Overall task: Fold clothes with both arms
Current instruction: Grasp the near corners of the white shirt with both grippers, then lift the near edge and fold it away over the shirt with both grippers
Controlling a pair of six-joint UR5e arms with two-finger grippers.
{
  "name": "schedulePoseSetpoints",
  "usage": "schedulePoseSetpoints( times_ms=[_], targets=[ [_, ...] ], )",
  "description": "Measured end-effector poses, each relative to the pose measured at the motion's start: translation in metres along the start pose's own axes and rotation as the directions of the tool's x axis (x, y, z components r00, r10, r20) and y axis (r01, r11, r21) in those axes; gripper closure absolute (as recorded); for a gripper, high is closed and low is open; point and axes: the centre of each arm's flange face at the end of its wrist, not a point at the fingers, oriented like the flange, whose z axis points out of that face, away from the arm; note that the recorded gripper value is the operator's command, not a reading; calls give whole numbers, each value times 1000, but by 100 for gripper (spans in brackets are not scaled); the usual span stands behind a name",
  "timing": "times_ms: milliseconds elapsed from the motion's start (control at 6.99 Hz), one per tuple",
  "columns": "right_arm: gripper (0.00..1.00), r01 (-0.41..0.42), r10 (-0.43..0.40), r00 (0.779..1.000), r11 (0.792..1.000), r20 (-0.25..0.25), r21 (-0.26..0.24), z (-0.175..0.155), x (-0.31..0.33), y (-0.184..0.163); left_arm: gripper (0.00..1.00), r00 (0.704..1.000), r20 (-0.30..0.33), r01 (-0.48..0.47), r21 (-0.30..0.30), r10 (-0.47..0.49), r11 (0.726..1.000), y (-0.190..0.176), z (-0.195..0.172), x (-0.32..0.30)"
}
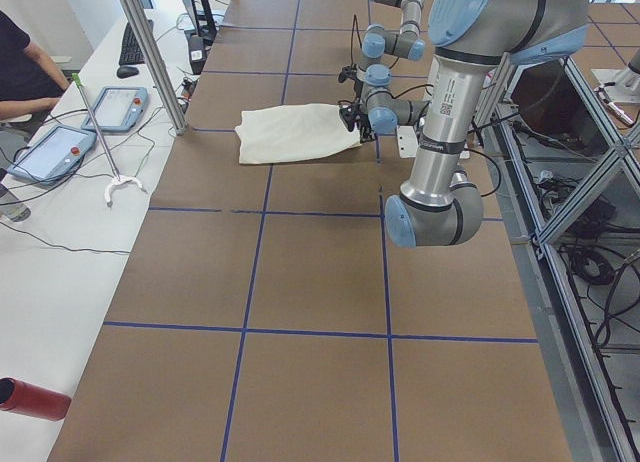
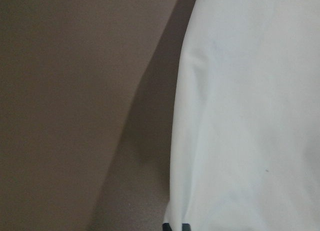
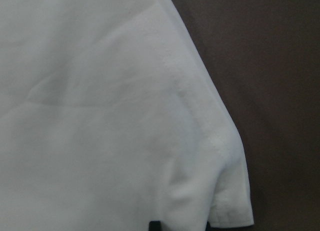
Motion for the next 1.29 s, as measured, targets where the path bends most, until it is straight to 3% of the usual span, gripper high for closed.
schedulePoseSetpoints(
  times_ms=[716, 1002, 1288],
  targets=[
    [100, -9, 9, 998, 1000, 59, -8, -23, -15, -3, 100, 1000, -2, -9, -2, 9, 1000, 0, -2, -1],
    [100, 0, 6, 995, 998, 95, -57, -50, -11, 5, 100, 997, -31, -65, -8, 65, 998, 2, -23, -5],
    [100, 42, -24, 990, 991, 139, -129, -86, 8, 32, 100, 993, -49, -114, -52, 112, 992, 26, -52, -31]
  ],
)
